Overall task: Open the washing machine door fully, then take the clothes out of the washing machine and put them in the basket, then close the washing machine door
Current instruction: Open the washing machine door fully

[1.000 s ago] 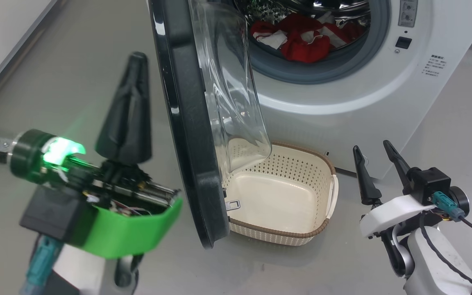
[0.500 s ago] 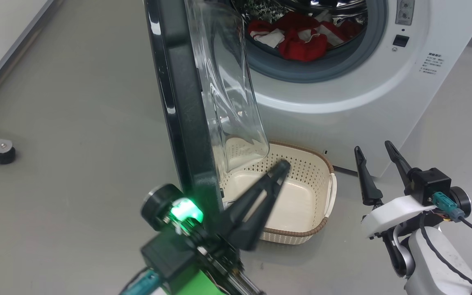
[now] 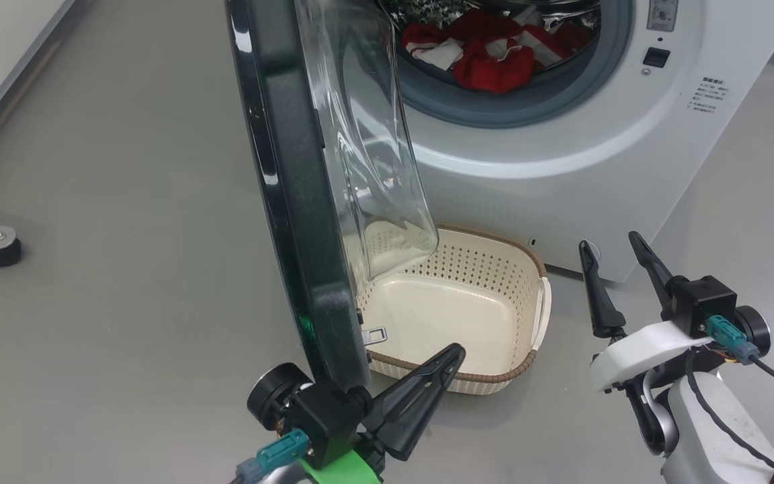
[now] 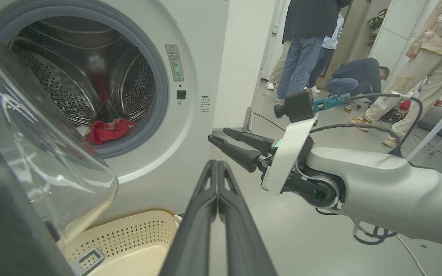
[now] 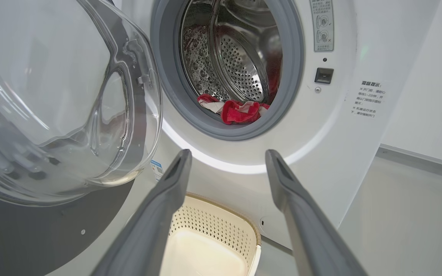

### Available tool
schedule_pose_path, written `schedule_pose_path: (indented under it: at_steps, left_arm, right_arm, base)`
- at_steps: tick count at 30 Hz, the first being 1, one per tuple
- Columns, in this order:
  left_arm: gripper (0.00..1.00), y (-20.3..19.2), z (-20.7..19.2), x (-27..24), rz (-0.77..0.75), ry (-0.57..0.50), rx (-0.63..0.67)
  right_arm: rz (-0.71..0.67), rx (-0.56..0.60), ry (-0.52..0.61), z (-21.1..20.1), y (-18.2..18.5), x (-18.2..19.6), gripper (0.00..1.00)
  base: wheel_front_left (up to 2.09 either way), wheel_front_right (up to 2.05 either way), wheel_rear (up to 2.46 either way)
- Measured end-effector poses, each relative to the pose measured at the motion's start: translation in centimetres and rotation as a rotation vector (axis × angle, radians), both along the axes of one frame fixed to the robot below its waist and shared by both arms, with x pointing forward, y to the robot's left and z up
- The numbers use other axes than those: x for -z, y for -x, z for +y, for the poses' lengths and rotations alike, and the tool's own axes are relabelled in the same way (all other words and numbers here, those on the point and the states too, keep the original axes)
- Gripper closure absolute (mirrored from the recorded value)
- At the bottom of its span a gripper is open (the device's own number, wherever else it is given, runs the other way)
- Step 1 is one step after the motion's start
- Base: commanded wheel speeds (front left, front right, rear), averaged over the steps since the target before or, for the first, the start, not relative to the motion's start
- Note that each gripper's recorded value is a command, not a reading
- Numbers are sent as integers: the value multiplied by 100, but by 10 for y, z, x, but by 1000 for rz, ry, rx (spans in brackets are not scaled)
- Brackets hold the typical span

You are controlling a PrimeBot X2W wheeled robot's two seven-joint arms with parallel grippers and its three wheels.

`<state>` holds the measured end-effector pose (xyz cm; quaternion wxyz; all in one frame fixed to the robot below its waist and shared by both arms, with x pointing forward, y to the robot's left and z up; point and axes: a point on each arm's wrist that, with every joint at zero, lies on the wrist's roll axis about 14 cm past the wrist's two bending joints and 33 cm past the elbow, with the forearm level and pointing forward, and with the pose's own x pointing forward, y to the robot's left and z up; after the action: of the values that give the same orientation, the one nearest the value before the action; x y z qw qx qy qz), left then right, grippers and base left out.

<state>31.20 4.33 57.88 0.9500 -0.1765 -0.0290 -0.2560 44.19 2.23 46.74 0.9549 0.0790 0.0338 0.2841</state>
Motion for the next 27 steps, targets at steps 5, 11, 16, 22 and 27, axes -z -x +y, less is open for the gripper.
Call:
schedule_pose_path:
  at_steps: [5,11,16,22,27]
  left_arm:
    - [100,-6,18,21,69,-32,-59]
    - [100,-12,36,32,110,-44,-133]
    - [100,-15,46,40,135,-52,-174]
    - [100,-17,52,43,148,-54,-202]
    - [100,-18,57,47,163,-54,-228]
  right_arm:
    - [4,3,-1,-2,-1,2,0]
    - [8,12,-7,-3,-2,2,0]
    - [6,16,-7,-3,-2,2,0]
    - [7,12,-9,-3,-2,2,0]
    - [7,15,-10,-3,-2,1,0]
  base:
    - [0,0,0]
    - [0,0,0]
    - [0,0,0]
    - [0,0,0]
    - [0,0,0]
